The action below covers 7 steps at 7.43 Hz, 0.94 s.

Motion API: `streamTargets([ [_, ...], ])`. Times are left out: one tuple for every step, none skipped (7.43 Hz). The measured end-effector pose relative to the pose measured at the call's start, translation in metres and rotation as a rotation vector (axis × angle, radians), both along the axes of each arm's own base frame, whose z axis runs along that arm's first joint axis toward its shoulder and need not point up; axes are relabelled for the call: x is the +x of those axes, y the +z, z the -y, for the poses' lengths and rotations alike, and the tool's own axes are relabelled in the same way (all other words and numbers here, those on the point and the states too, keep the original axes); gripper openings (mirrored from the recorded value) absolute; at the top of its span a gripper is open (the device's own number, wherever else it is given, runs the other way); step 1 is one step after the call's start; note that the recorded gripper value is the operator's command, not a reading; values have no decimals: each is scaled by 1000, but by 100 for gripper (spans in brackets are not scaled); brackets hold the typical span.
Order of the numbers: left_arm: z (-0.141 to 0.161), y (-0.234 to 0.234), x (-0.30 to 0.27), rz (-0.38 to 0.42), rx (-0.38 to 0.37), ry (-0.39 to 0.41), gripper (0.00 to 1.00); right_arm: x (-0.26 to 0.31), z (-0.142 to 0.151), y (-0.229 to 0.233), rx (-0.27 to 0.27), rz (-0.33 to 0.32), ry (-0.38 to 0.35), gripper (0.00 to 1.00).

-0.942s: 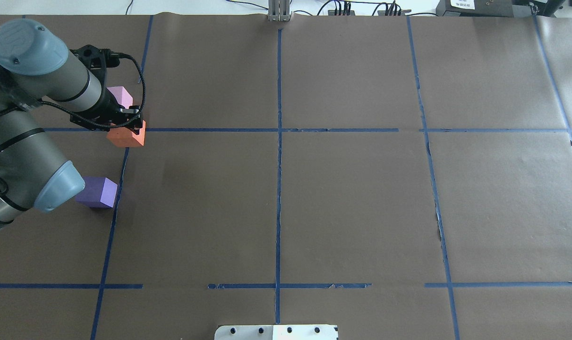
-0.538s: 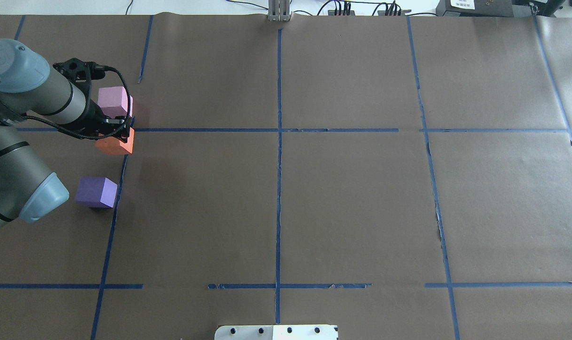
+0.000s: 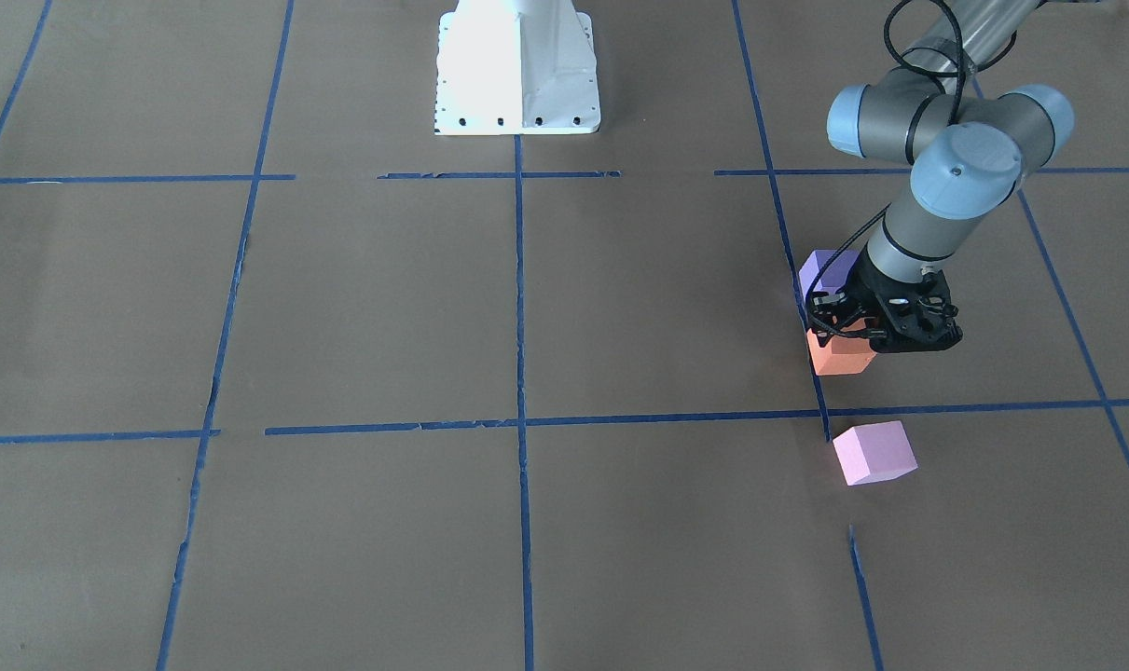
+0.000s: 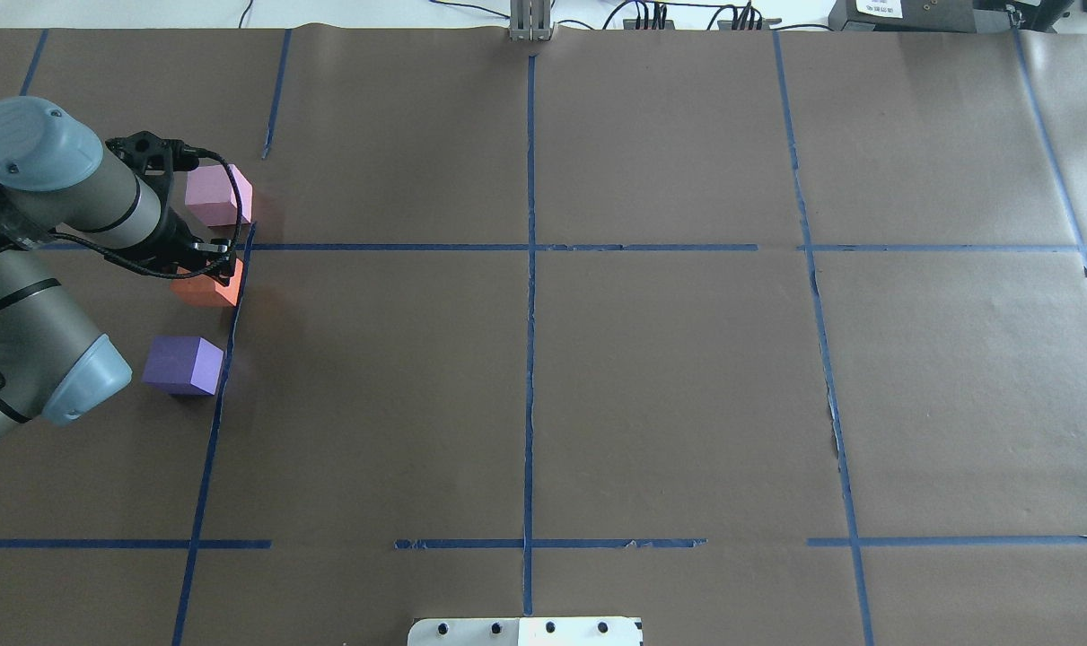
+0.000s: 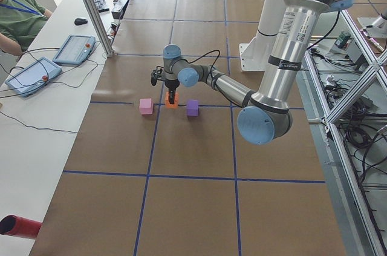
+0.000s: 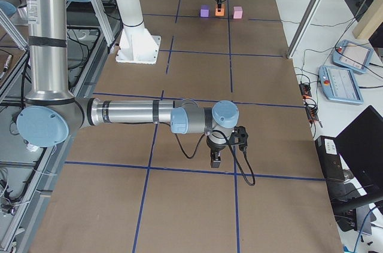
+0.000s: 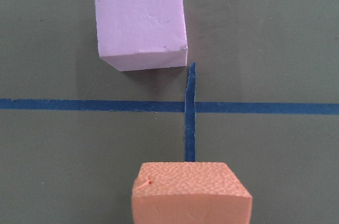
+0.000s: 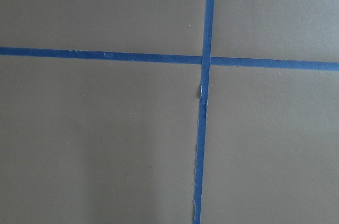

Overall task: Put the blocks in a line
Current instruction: 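Lower the orange cube between the pink and purple cubes and release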

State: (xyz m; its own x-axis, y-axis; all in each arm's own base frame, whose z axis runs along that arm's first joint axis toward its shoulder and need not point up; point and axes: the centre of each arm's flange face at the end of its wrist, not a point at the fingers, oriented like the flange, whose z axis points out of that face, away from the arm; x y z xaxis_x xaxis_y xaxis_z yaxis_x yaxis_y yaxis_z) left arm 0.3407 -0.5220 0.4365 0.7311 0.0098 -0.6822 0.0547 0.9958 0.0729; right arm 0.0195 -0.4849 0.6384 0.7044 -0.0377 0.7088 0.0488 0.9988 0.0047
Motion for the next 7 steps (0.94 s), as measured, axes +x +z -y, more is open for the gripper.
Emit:
streamTargets([
  [1,3,-1,3,5,5,0,0,0,0,0,0,0,100],
  [2,5,-1,5,9,11,0,0,0,0,0,-1,0,100],
  [3,6,-2,7,11,14,0,0,0,0,1,-1,0,100],
  [3,8,-2,10,9,15,0,0,0,0,0,-1,0,100],
  [4,11,-2,13,6,15,0,0,0,0,0,-2,0,100],
  [5,13,-2,16,3,13,8,0,0,0,0,-2,0,100],
  [6,15,-4,17,0,10,86,0,0,0,0,-2,0,100],
])
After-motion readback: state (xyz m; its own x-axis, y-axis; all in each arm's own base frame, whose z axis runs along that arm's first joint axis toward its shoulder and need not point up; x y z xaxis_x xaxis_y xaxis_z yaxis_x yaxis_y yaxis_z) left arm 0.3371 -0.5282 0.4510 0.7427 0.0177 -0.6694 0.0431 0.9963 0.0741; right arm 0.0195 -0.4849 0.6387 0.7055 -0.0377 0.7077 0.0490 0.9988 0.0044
